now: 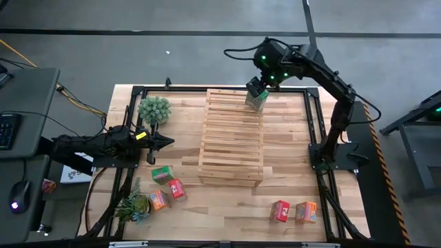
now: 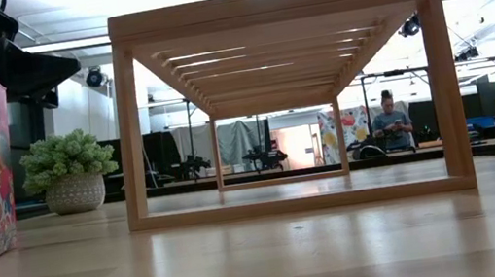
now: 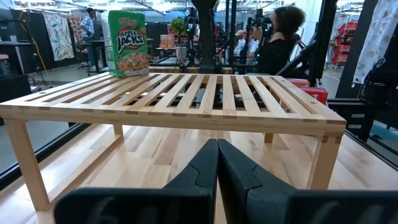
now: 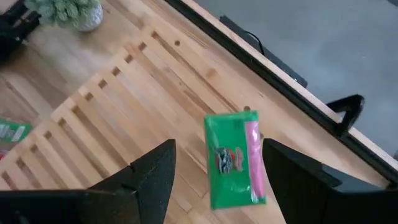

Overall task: Stack cereal on shelf
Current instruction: Put the right green box cereal on the shelf

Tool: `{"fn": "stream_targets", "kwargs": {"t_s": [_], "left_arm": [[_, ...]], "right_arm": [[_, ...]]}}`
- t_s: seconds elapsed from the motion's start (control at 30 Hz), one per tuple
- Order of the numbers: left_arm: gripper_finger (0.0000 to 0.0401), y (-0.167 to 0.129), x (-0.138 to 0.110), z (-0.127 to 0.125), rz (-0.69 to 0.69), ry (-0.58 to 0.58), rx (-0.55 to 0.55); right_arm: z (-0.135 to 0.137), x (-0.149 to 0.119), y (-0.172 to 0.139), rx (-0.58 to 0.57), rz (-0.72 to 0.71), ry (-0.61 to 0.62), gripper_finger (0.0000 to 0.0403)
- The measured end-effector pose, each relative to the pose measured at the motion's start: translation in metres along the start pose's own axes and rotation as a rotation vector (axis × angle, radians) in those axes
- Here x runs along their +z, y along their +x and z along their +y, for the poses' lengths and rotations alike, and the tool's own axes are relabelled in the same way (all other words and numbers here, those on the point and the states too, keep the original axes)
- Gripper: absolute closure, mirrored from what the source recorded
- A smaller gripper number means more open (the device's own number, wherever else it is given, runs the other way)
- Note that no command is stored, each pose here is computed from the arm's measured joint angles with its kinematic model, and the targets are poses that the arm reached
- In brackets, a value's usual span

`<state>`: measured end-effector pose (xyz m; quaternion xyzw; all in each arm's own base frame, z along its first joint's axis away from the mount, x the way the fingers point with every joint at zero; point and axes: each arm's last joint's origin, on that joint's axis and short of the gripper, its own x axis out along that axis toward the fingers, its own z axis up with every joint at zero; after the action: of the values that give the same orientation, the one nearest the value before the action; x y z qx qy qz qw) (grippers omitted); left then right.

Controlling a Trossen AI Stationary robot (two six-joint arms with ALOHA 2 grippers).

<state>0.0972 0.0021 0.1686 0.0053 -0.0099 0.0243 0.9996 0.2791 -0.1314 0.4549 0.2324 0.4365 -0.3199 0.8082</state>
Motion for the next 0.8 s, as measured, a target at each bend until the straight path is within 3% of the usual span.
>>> {"fn": "stream_targets", "kwargs": {"t_s": [0.33, 0.53, 0.8], "left_arm": [[0.0401, 0.000, 0.000, 0.000, -0.001, 0.000, 0.000], [0.0401, 0.000, 0.000, 0.000, 0.000, 0.000, 0.000], [0.0401, 0.000, 0.000, 0.000, 0.000, 0.000, 0.000]], "right_arm": [[-0.002, -0.009, -0.009, -0.118, -0.045, -0.087, 0.0171], [-0.013, -0.017, -0.014, -0.276, -0.085, -0.077, 0.0171], [-0.033, -0.039, 0.005, -0.365, 0.025, -0.050, 0.0171]]}}
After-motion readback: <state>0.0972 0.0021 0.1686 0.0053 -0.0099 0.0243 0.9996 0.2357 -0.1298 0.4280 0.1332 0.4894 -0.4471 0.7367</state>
